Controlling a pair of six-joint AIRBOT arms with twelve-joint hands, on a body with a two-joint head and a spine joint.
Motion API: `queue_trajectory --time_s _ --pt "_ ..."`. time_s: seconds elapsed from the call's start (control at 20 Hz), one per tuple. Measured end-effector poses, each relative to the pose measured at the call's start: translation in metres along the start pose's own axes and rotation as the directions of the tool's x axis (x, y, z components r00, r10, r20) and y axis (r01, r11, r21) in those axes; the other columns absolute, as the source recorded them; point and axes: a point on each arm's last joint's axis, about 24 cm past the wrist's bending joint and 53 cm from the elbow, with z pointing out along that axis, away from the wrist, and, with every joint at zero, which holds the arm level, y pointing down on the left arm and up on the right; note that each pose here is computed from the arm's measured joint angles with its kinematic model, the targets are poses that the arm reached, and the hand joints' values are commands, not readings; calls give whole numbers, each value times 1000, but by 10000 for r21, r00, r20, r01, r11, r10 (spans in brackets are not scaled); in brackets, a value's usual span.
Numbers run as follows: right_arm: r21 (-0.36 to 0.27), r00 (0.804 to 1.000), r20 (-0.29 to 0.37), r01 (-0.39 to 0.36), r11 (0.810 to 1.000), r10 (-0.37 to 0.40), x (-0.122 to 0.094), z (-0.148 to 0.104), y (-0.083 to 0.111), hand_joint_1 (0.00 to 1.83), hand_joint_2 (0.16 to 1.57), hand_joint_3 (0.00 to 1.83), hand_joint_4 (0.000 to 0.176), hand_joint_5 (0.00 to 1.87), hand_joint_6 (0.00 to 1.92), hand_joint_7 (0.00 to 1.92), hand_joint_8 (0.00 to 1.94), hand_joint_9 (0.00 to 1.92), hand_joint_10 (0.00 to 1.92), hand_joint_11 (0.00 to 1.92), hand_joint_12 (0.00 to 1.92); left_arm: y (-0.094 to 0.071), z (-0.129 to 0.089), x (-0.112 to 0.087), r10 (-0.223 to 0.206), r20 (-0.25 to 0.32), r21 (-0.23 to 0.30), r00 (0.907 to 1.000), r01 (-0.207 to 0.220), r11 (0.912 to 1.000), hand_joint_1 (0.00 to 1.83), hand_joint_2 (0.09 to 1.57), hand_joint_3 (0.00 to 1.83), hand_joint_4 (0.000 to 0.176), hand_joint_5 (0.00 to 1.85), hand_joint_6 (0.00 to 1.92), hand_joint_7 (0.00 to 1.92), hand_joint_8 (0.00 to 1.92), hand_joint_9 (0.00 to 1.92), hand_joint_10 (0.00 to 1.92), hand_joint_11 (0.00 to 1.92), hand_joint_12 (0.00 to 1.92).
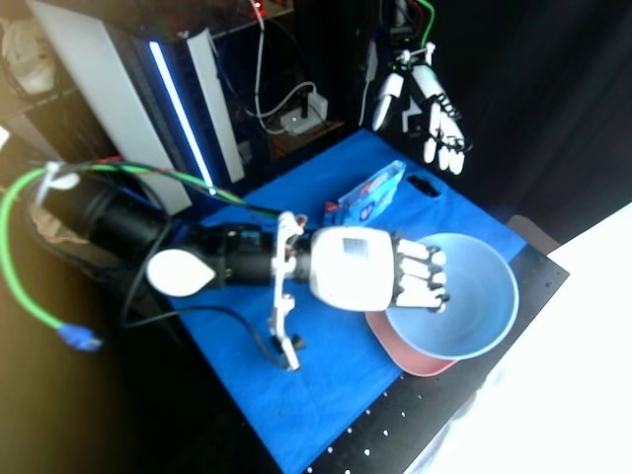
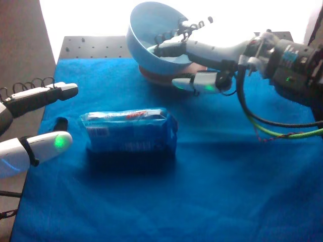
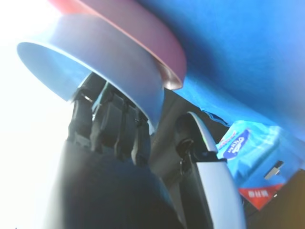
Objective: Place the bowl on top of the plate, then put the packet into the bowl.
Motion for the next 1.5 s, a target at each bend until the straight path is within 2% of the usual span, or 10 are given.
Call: queue_trajectory --time_s 0.2,0.35,0.5,0.75,1.0,1.05,1.1,1.15,1.3,1.5 --pt "103 9998 28 192 9998 -192 -9 -10 -4 550 1362 0 0 372 0 423 0 494 0 150 886 0 0 2 -72 6 1 10000 72 10000 520 1118 1 84 416 0 281 0 189 1 0 362" --pt "117 9997 42 233 9997 -234 -11 -12 -5 543 1367 0 46 351 2 413 1 488 1 167 888 0 0 2 -98 3 0 10000 98 10000 525 1118 0 82 410 1 290 1 210 4 0 371" --pt "123 9997 41 242 9996 -243 -11 -13 -5 380 1403 1 33 334 0 405 0 462 0 142 787 0 0 2 -104 9 -4 9999 104 9999 515 1111 0 87 413 0 304 1 213 2 0 350" --pt "69 9998 83 178 9998 -178 -10 -5 -3 546 1371 2 0 398 9 459 8 488 3 159 824 0 0 2 -115 8 -4 9999 115 9999 526 1110 0 93 415 0 302 0 211 0 0 377" --pt "-115 10000 54 81 9999 -81 -3 4 5 764 1282 0 0 644 8 761 12 748 23 347 756 1 0 3 -135 12 -4 9999 135 9999 523 1115 2 82 413 0 299 0 226 0 0 475" --pt "-94 9999 72 91 9999 -90 -4 4 4 962 1250 3 0 716 1076 926 2 904 26 467 792 1 0 3 -151 12 -9 9999 151 9999 510 1121 2 75 405 0 301 0 237 2 0 510" --pt "-78 9999 89 73 9999 -72 -5 4 4 980 1237 2 1 749 1271 1036 14 1016 48 551 917 1 0 3 -154 11 -4 9999 154 9999 515 1121 1 73 405 0 300 0 241 2 0 532" --pt "-56 9999 109 87 9999 -87 -6 4 2 1026 1203 3 0 817 1219 1141 36 1102 87 613 1093 0 0 3 -153 9 1 9999 153 9999 511 1140 6 61 401 0 309 2 254 5 0 558" --pt "-72 9998 167 73 9999 -72 -8 4 2 1107 1154 0 0 920 1072 1329 141 1095 623 751 1363 1 0 3 -154 14 -6 9999 154 9999 534 1118 0 89 403 1 293 2 218 2 0 456" --pt "-120 9997 245 80 9999 -77 -11 4 2 1118 1169 0 0 893 1123 1367 106 1102 619 799 1337 0 0 3 -157 13 -1 9999 157 9999 516 1108 0 92 414 3 295 0 223 2 0 482"
